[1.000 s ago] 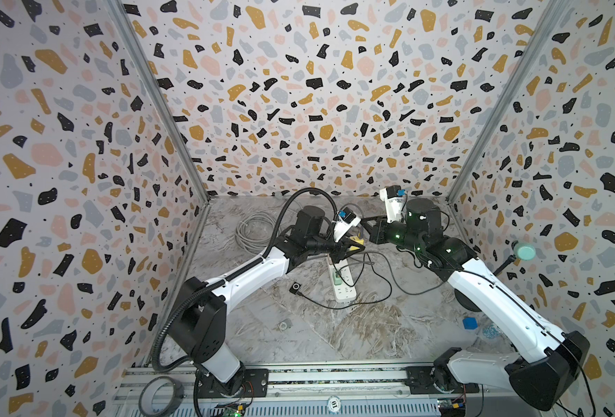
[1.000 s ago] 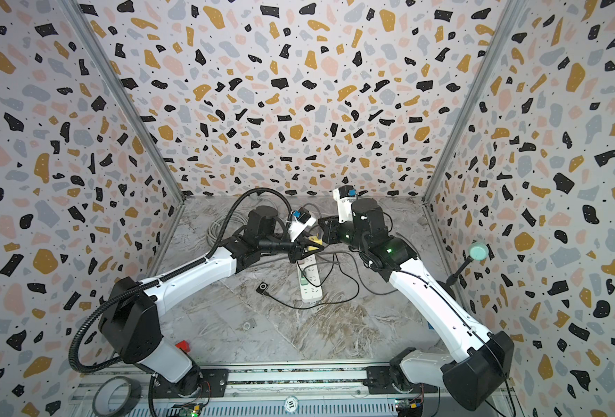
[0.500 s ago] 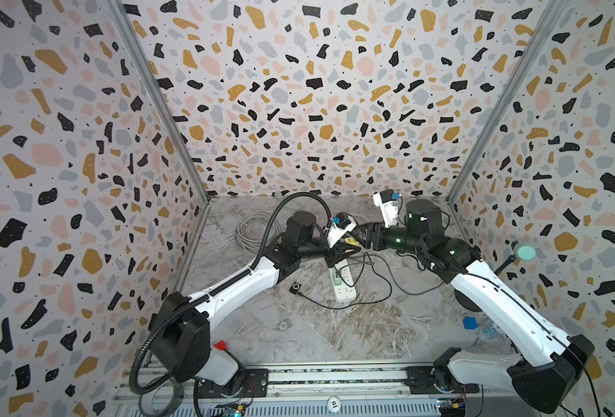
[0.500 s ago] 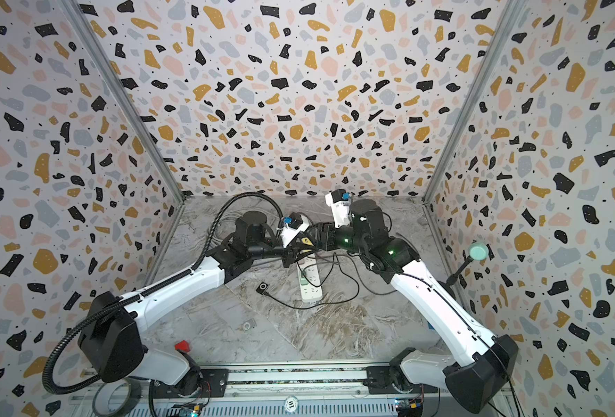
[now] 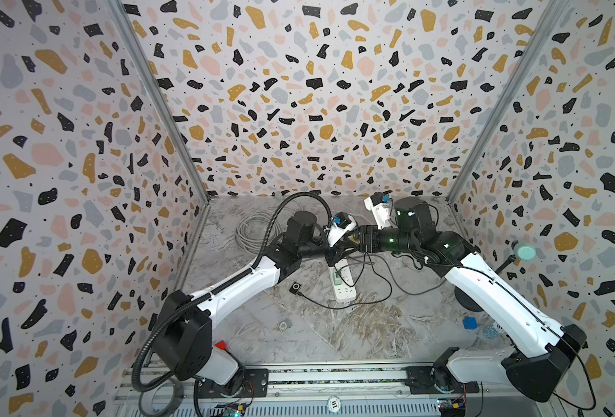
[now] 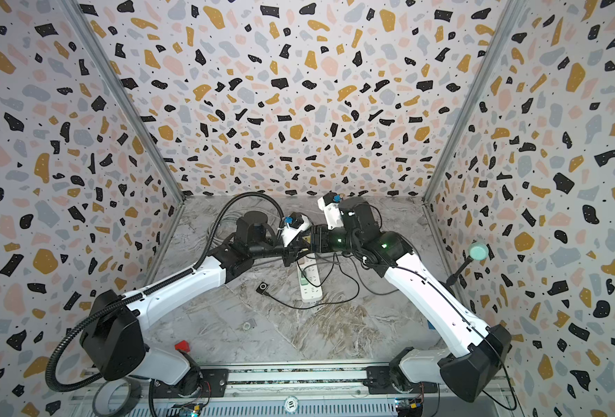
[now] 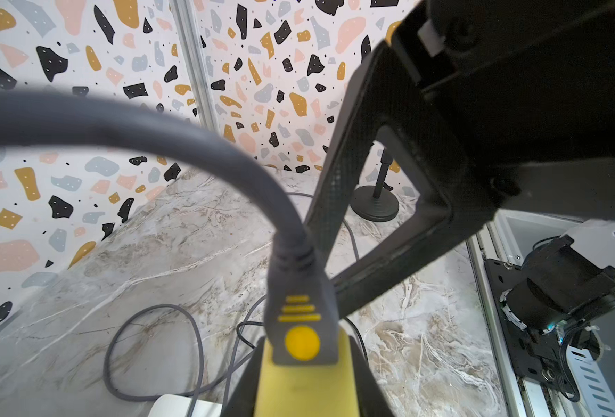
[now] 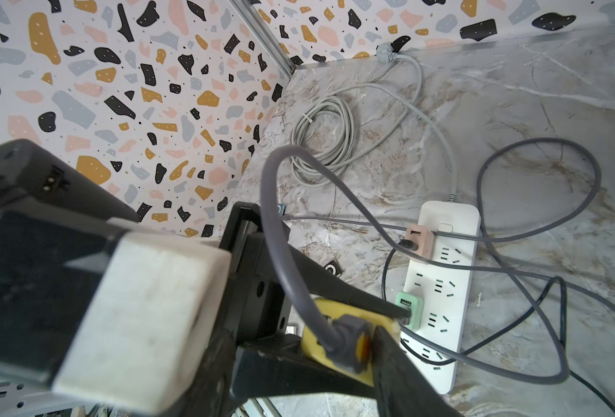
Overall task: Charge mp3
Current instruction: Pick up the plug from the center of the board.
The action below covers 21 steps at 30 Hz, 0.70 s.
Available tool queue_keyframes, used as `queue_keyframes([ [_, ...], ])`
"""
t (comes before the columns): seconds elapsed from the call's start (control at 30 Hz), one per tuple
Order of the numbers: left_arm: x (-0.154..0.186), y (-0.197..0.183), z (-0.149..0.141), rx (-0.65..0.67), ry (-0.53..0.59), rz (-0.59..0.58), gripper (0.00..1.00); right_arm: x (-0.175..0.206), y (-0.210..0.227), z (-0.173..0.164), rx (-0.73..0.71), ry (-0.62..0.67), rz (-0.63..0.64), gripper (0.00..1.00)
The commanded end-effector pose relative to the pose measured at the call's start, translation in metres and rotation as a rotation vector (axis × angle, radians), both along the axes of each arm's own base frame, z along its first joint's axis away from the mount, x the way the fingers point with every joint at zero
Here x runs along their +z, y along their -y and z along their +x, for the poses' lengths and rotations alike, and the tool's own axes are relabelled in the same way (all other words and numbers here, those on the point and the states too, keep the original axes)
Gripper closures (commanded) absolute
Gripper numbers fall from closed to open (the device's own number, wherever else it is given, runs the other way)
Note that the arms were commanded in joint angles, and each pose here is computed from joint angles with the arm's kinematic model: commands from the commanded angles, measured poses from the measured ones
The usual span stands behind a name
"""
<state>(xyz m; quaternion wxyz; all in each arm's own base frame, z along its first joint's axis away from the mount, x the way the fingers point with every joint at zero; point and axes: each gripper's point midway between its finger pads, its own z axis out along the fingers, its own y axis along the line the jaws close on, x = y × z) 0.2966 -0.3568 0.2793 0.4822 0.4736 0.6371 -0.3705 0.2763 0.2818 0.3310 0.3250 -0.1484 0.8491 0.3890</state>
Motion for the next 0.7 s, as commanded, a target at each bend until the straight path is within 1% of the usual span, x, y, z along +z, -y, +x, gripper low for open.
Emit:
queue_keyframes([
  [0.0, 0.032, 0.004, -0.004, -0.019, 0.109, -0.061, 1.0, -0.016, 0.009, -0.007, -0.011, -0.085, -0.059, 0.39],
  [0.1, 0.031, 0.003, -0.004, -0.017, 0.111, -0.059, 1.0, -0.02, 0.017, -0.004, -0.034, -0.107, -0.088, 0.38],
  [0.2, 0.031, 0.003, -0.005, -0.018, 0.109, -0.059, 1.0, -0.016, 0.018, -0.003, -0.033, -0.102, -0.098, 0.36],
  [0.47, 0.03, 0.005, -0.008, -0.03, 0.104, -0.062, 1.0, -0.01, 0.009, -0.003, 0.0, -0.094, -0.066, 0.33],
  [0.67, 0.033, 0.005, -0.007, -0.013, 0.117, -0.067, 1.0, -0.027, 0.008, 0.0, -0.008, -0.143, -0.107, 0.35],
])
